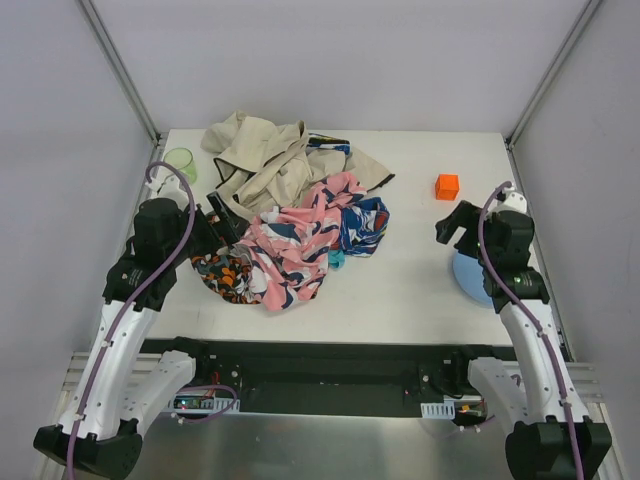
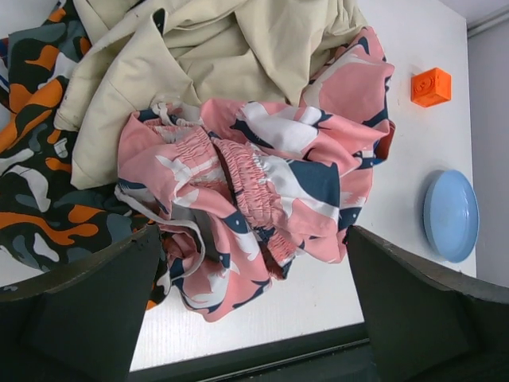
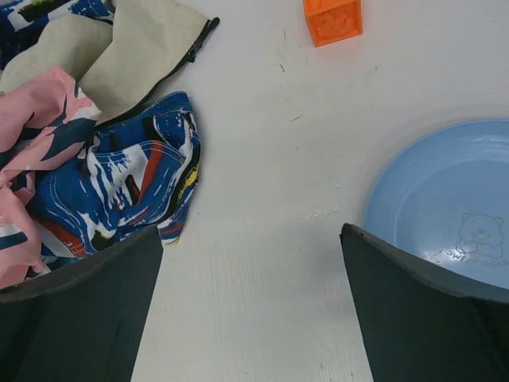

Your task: Pick out a specific cloth from the pile

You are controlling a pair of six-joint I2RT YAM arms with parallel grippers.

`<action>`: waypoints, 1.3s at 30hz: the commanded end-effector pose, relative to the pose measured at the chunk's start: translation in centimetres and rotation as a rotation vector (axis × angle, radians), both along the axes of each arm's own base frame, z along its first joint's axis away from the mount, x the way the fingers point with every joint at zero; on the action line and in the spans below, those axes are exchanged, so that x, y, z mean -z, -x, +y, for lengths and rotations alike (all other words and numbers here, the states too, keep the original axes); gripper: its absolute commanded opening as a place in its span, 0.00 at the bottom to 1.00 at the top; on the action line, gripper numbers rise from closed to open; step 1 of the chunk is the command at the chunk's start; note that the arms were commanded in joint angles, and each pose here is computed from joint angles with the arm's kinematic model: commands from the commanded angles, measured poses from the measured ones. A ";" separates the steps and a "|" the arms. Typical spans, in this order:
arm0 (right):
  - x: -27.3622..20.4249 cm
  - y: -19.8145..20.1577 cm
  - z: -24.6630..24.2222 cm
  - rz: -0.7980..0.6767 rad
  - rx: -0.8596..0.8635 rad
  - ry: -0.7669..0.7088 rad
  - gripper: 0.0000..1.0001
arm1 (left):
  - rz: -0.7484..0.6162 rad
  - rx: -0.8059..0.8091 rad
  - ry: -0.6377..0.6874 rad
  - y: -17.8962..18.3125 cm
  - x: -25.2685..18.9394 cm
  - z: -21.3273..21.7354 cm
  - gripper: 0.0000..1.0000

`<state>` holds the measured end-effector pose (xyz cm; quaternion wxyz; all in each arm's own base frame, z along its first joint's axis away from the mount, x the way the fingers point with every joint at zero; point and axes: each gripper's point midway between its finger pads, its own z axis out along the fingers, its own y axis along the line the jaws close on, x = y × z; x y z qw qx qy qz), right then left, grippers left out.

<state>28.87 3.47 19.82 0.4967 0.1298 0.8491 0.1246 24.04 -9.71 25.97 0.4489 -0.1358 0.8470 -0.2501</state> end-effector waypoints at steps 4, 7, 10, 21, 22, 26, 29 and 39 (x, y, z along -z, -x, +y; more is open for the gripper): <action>-3.1 -0.8 1.2 -0.193 -0.006 -0.118 0.96 | 0.021 0.129 -0.017 0.1 0.3 -2.0 0.99; -2.9 -0.8 1.7 -0.184 -0.035 -0.125 0.96 | 0.032 0.219 -0.097 -1.0 0.5 -3.9 0.99; -2.6 -0.6 2.9 -0.170 -0.108 -0.136 0.95 | 0.011 0.310 -0.234 -2.5 0.5 -6.2 0.99; -2.0 0.1 7.0 -0.114 -0.370 -0.203 0.96 | 0.033 0.665 -0.507 -5.6 5.2 -12.8 0.99; -1.8 0.1 7.0 -0.108 -0.372 -0.202 0.96 | 0.051 0.679 -0.523 -5.9 6.0 -13.2 0.99; -1.5 0.2 7.1 -0.101 -0.386 -0.193 0.96 | 0.134 0.674 -0.571 -7.1 9.0 -13.6 0.99; -1.2 0.3 7.2 -0.093 -0.406 -0.187 0.96 | 0.222 0.711 -0.547 -6.5 11.8 -14.3 0.99; -0.6 0.3 7.4 -0.072 -0.426 -0.186 0.96 | 0.482 0.523 -0.606 -7.6 19.8 -13.7 0.99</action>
